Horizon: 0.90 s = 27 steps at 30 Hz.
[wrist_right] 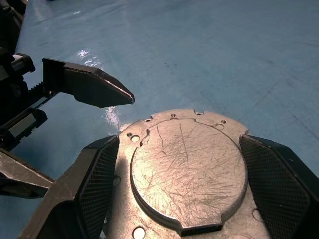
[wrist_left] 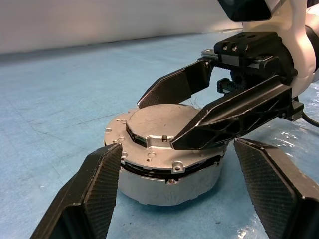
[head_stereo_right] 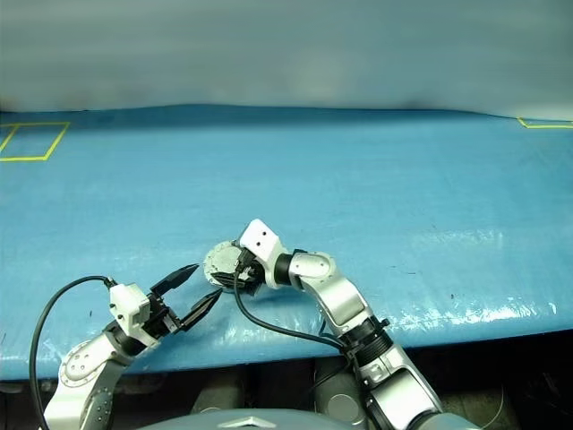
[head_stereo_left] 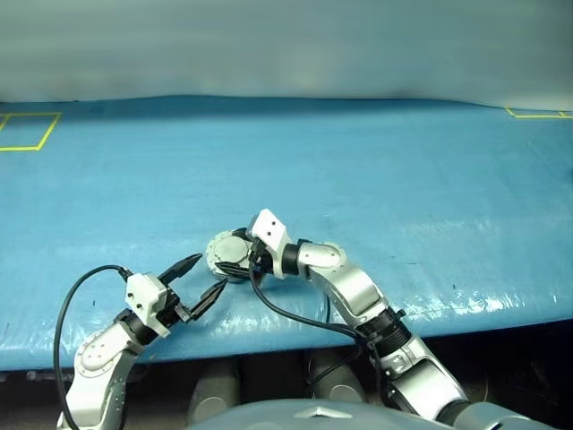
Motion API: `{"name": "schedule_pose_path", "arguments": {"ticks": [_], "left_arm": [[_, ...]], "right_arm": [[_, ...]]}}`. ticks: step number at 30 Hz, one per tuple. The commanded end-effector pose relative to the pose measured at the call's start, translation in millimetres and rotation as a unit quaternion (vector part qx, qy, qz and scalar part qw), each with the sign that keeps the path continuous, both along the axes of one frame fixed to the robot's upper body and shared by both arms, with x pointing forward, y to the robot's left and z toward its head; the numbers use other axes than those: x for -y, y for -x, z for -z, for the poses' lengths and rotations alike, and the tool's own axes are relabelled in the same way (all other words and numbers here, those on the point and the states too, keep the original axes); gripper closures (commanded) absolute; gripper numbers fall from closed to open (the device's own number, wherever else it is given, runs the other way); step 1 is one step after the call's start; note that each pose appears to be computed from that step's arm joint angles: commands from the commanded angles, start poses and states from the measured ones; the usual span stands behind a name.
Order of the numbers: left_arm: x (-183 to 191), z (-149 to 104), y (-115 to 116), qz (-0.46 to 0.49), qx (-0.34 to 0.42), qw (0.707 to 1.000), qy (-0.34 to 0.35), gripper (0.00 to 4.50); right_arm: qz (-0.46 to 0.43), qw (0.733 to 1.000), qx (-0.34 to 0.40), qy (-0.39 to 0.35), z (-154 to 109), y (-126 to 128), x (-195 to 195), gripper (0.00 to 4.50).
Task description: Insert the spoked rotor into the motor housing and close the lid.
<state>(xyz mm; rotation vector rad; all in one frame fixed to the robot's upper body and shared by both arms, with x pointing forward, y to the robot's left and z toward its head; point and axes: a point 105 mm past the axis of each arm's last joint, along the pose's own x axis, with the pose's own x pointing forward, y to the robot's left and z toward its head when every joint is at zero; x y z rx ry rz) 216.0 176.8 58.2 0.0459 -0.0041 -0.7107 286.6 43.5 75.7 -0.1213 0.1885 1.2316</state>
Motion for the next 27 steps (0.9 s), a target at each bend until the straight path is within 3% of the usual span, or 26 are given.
{"name": "schedule_pose_path", "arguments": {"ticks": [1, 2, 5, 11, 22, 25, 27], "left_arm": [[-2.9, -9.7, 2.0, 0.001, 0.02, 1.0, -0.004, 0.6], [-3.2, -9.3, 3.0, 0.001, 0.018, 1.0, -0.006, 0.6], [-4.9, -6.0, 6.0, 0.004, 0.008, 1.0, -0.02, 0.6], [-6.3, -3.5, 7.2, 0.003, 0.006, 1.0, -0.026, 0.6], [-4.0, -2.0, 6.2, 0.004, 0.004, 1.0, -0.022, 0.6], [-3.7, -1.7, 6.0, 0.005, 0.004, 1.0, -0.022, 0.6], [-3.7, -1.5, 5.9, 0.005, 0.004, 1.0, -0.022, 0.6]], "right_arm": [[-0.002, 1.0, 0.008, -0.008, -4.3, 0.0, -3.3, 0.4], [-0.001, 1.0, 0.008, -0.009, -4.1, 0.0, -3.2, 0.4], [0.0, 1.0, 0.009, -0.01, -4.2, -0.6, -2.7, 1.02], [-0.002, 1.0, 0.014, -0.016, -8.9, -0.6, -3.8, 2.9], [-0.006, 0.999, 0.006, -0.033, -18.0, -0.4, -3.8, 2.9], [-0.008, 0.999, 0.013, -0.029, -18.9, 0.2, -3.4, 2.34], [-0.013, 0.999, 0.014, -0.031, -19.8, 2.1, -4.3, 1.66]]}}
